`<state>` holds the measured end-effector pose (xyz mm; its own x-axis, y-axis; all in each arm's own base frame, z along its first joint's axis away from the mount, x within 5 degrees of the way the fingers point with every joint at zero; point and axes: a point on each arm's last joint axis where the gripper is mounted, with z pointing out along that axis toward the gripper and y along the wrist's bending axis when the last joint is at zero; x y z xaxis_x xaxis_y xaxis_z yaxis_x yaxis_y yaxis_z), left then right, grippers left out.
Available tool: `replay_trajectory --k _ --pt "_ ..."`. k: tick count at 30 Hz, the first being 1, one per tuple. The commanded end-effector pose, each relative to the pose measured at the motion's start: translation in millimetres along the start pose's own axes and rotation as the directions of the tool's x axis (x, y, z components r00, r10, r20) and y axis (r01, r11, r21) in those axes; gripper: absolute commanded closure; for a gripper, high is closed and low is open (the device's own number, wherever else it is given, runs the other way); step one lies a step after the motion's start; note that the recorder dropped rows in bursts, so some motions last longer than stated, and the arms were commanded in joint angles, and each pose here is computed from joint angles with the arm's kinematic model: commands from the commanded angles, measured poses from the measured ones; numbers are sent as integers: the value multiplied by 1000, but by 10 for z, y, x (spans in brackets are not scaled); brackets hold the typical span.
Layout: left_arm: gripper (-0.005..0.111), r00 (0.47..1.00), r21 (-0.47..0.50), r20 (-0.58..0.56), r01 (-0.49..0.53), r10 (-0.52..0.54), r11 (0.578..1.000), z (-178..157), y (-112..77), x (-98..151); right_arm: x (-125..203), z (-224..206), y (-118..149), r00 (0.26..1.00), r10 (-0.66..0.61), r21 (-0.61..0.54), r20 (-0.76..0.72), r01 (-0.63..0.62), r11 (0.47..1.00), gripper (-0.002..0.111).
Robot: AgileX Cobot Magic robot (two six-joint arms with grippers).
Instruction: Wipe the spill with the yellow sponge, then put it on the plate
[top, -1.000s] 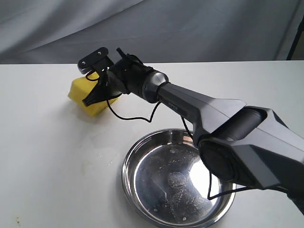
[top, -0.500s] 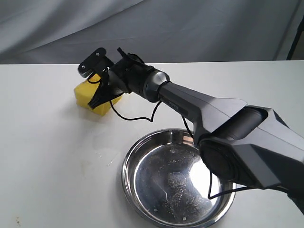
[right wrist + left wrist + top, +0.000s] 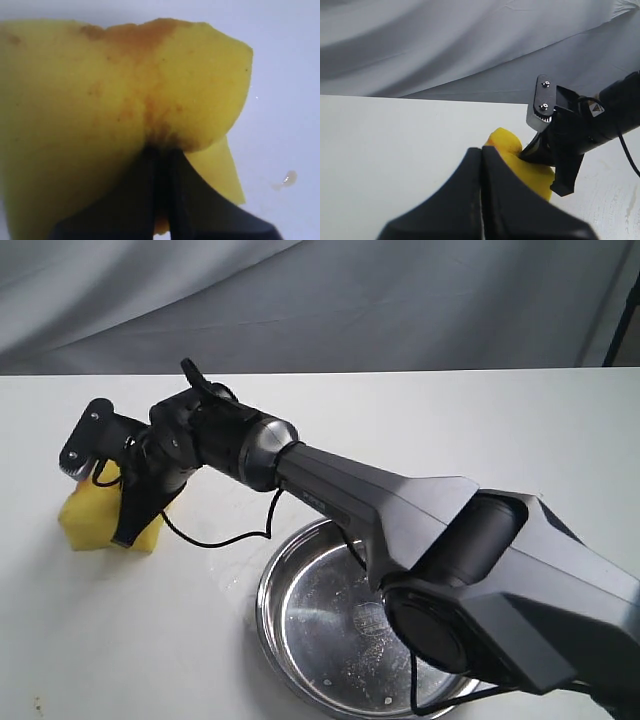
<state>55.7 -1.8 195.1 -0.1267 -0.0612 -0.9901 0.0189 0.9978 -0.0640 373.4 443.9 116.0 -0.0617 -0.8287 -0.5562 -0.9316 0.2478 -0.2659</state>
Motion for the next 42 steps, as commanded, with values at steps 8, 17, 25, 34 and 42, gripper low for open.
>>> replay_trajectory --k 8,17,25,34,42 --pt "107 1000 7 3 16 -16 1000 2 -4 10 547 2 -564 922 342 294 -183 -280 914 108" --pt "107 1000 7 3 16 -16 1000 2 -4 10 1110 -176 -1093 801 515 444 -304 -359 821 108" --pt "107 1000 7 3 16 -16 1000 2 -4 10 1218 -228 -1055 780 400 380 -481 -226 897 108" --pt "107 1000 7 3 16 -16 1000 2 -4 10 896 -382 -807 821 186 189 -539 -98 977 108" --pt "107 1000 7 3 16 -16 1000 2 -4 10 445 -595 -532 909 141 -12 -393 -159 987 108"
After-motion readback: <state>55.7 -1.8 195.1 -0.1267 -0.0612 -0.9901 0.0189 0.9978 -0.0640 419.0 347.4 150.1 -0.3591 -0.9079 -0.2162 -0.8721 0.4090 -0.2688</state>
